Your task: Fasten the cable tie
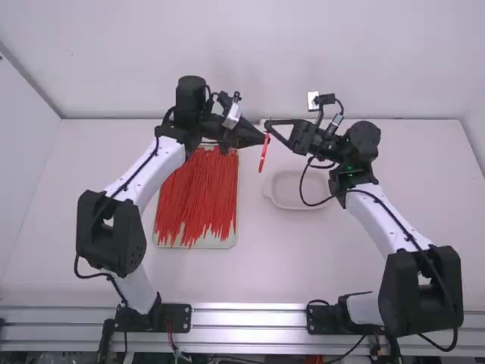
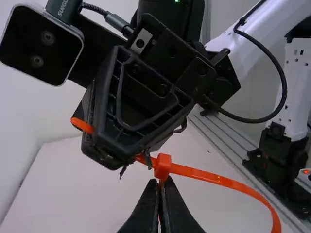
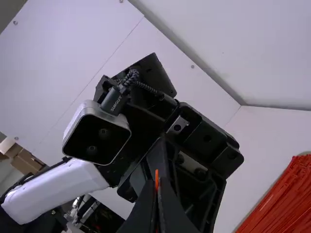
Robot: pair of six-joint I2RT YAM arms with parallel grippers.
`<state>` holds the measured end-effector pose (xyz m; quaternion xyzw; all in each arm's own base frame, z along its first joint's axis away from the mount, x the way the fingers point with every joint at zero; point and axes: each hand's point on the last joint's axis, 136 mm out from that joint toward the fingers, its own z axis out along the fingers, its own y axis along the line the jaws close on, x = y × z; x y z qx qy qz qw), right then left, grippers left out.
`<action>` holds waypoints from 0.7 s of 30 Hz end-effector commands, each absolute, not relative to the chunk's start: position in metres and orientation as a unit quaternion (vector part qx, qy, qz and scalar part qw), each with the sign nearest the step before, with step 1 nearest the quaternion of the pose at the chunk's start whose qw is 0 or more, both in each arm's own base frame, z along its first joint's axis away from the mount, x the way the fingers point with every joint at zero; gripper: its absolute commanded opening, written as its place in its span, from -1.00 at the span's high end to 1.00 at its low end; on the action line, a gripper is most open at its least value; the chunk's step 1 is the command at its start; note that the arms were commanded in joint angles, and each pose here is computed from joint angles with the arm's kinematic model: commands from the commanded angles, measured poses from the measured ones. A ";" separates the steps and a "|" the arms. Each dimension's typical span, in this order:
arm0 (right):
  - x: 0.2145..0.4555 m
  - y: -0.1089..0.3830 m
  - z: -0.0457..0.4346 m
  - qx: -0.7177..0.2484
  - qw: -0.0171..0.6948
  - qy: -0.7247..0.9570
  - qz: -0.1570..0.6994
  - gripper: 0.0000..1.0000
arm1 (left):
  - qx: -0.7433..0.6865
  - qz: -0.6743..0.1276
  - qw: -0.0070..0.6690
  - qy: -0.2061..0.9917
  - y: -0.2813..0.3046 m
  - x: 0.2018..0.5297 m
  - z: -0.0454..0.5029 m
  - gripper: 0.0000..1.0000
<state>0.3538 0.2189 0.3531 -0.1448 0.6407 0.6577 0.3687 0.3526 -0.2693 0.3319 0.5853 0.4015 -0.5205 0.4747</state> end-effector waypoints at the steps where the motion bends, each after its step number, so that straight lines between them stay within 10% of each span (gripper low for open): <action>1: 0.353 0.218 0.370 -0.155 0.391 0.627 0.656 1.00 | 0.587 -0.521 0.475 0.397 -0.269 0.349 0.334 0.96; 21: 0.356 0.198 0.399 -0.170 0.427 0.604 0.651 1.00 | 0.554 -0.560 0.427 0.443 -0.267 0.336 0.271 0.96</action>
